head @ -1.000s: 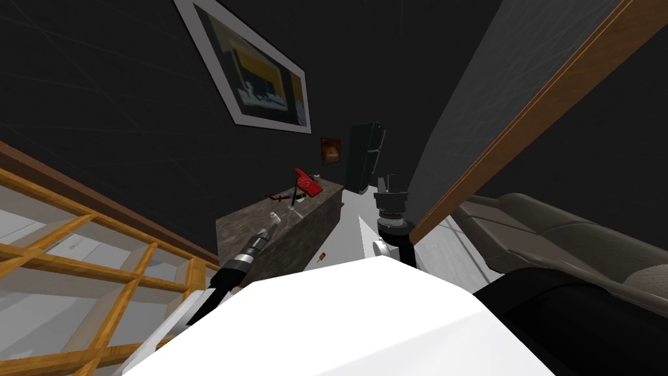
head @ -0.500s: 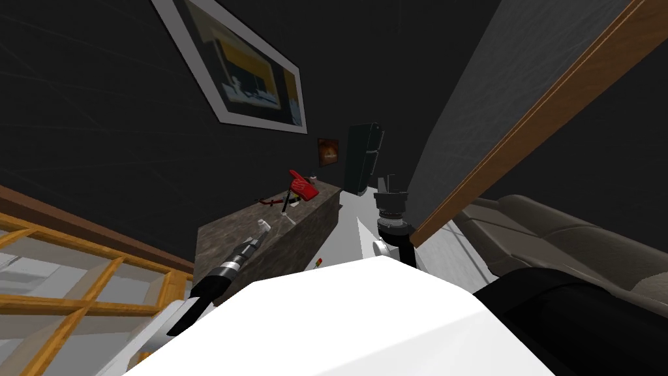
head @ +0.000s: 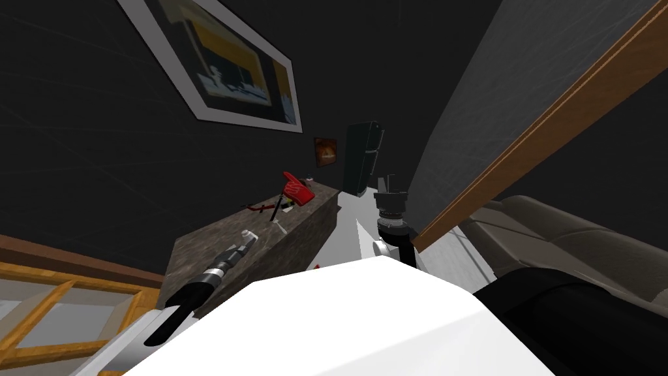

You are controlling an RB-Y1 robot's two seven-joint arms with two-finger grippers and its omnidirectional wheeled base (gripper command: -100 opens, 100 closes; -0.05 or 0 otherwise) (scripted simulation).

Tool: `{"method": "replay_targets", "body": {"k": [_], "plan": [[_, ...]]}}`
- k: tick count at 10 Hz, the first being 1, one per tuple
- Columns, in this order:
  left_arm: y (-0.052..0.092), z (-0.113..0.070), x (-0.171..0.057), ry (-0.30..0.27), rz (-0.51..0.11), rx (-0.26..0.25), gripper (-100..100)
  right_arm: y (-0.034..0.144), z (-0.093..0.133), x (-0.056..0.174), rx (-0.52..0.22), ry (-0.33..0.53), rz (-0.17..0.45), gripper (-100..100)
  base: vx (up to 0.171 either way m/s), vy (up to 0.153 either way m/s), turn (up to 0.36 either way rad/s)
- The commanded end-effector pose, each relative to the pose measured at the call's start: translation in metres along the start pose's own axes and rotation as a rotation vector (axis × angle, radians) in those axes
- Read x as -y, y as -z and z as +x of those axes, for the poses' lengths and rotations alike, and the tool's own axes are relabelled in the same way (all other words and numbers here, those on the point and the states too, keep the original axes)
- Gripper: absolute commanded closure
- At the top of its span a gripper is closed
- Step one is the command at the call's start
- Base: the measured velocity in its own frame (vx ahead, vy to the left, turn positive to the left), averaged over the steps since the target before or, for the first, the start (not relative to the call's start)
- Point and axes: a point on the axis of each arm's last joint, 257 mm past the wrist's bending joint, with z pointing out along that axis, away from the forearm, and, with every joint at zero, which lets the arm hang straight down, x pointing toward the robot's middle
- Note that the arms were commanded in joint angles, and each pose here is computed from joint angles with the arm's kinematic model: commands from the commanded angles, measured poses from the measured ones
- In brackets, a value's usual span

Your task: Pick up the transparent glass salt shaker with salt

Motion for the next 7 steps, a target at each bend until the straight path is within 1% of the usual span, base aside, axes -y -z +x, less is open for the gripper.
{"method": "replay_targets", "body": {"k": [1, 2, 3, 4, 5, 6, 7], "plan": [[0.000, 0.005, -0.011, -0.021, -0.022, -0.011, -100, 0.000, 0.000, 0.000, 0.000, 0.000, 0.000, 0, 0.061, -0.037, -0.010], [0.001, 0.006, -0.020, -0.036, -0.039, -0.019, -100, 0.000, 0.000, 0.000, 0.000, 0.000, 0.000, 0, 0.067, -0.029, -0.010], [0.004, 0.007, -0.037, -0.063, -0.072, -0.032, -100, 0.000, 0.000, 0.000, 0.000, 0.000, 0.000, 0, 0.111, -0.032, -0.016], [0.004, 0.007, -0.031, -0.047, -0.054, -0.024, -100, 0.000, 0.000, 0.000, 0.000, 0.000, 0.000, 0, 0.057, -0.014, 0.002], [0.004, 0.007, -0.033, -0.050, -0.057, -0.025, 0, 0.000, 0.000, 0.000, 0.000, 0.000, 0.000, 0, 0.009, -0.002, 0.000], [-0.011, 0.007, -0.020, -0.039, -0.034, -0.023, -100, 0.000, 0.000, 0.000, 0.000, 0.000, 0.000, 0, -0.009, 0.011, 0.174], [-0.012, 0.008, -0.020, -0.040, -0.033, -0.026, -100, 0.000, 0.000, 0.000, 0.000, 0.000, 0.000, 0, -0.014, 0.009, 0.066]]}}
